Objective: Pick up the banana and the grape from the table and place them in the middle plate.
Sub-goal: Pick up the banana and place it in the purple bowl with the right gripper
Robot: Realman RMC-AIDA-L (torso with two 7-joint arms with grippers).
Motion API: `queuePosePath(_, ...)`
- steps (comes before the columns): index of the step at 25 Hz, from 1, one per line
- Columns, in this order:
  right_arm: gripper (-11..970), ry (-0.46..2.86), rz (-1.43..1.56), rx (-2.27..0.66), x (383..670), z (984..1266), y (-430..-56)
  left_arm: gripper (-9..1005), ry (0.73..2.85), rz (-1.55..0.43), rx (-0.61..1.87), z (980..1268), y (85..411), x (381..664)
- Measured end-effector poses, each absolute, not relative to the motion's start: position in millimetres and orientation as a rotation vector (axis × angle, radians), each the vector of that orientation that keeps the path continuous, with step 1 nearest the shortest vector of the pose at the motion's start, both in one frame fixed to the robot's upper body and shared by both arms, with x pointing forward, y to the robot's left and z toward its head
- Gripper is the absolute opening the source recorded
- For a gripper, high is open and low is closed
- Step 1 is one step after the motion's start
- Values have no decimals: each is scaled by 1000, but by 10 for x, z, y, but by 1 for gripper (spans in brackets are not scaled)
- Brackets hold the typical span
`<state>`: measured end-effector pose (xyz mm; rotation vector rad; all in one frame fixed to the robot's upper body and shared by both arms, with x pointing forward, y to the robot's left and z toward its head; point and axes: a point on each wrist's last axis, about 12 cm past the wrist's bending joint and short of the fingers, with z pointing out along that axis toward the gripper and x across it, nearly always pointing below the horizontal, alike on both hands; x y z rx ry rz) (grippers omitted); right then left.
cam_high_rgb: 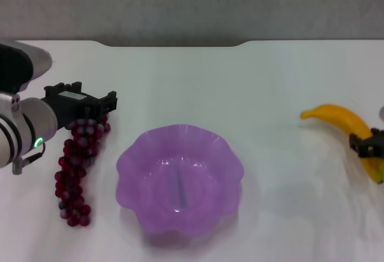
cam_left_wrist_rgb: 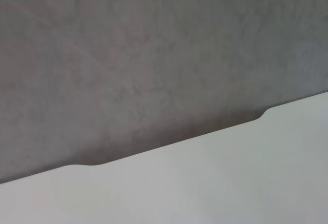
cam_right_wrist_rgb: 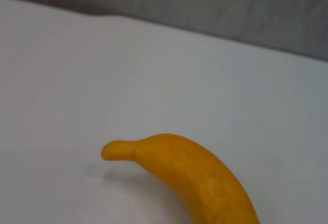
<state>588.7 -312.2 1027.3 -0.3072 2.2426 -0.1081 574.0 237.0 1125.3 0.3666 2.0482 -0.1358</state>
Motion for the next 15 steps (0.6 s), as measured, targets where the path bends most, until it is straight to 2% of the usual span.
queuePosePath(6, 476, 2158, -98, -258, 5955, 10518, -3173, 779, 2049, -130, 362, 11252, 2395, 5741)
queuePosePath(10, 475, 2054, -62, -325, 6051, 10922, -3051, 779, 2050, -126, 362, 11248, 2407, 5737)
queuePosePath(15, 476, 1948, -6, -526, 6116, 11363, -2680, 779, 2050, -127, 367, 11245, 2398, 5735)
